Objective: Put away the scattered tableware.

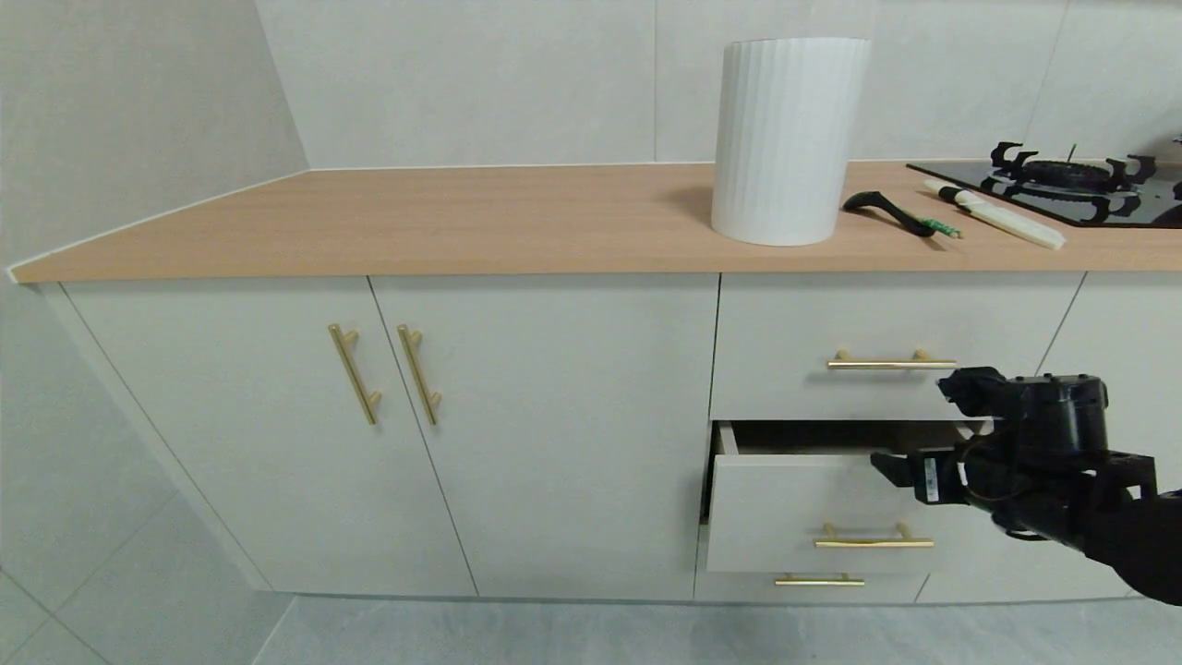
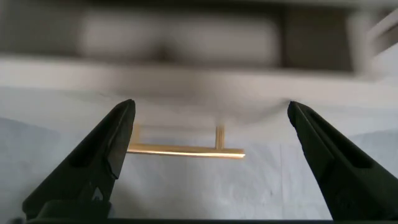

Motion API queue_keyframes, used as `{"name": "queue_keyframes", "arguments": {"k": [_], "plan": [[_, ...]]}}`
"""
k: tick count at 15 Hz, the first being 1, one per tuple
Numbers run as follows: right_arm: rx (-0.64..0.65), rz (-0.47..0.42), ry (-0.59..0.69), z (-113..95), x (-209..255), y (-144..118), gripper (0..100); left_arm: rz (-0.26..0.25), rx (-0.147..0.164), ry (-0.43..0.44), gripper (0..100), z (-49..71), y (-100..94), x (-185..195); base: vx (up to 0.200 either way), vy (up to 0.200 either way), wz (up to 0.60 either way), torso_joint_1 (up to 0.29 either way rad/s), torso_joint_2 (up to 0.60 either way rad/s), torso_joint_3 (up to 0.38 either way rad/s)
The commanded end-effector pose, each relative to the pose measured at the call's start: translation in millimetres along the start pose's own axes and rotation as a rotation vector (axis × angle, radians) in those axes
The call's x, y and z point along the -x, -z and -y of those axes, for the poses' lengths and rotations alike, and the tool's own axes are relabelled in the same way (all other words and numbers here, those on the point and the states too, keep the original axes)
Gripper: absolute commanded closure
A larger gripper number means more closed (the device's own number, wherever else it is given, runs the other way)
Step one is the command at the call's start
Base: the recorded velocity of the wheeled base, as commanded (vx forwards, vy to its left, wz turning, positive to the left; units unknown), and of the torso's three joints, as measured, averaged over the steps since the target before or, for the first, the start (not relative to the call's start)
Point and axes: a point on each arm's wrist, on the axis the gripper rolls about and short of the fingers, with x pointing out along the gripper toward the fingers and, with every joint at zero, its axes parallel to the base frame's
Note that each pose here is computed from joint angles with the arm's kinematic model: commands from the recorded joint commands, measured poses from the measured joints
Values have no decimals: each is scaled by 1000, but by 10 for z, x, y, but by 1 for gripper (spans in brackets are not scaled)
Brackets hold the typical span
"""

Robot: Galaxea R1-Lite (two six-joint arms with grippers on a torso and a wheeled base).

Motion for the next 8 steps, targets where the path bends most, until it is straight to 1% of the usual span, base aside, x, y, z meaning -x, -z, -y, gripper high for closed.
{"name": "queue_keyframes", "arguments": {"k": [1, 4, 6, 7, 8], "plan": [[-14, 119, -34, -55, 298, -245, 0, -1, 1, 0, 0, 0, 0, 0, 0, 0, 0, 0, 0, 0], [-43, 92, -44, -132, 22, -114, 0, -1, 1, -2, 0, 0, 0, 0, 0, 0, 0, 0, 0, 0], [-45, 105, -31, -158, -187, 2, 0, -1, 1, 0, 0, 0, 0, 0, 0, 0, 0, 0, 0, 0], [-44, 108, -7, -174, -361, 122, 0, -1, 1, 0, 0, 0, 0, 0, 0, 0, 0, 0, 0, 0], [-45, 116, -7, -182, -421, 159, 0, -1, 1, 0, 0, 0, 0, 0, 0, 0, 0, 0, 0, 0]]}}
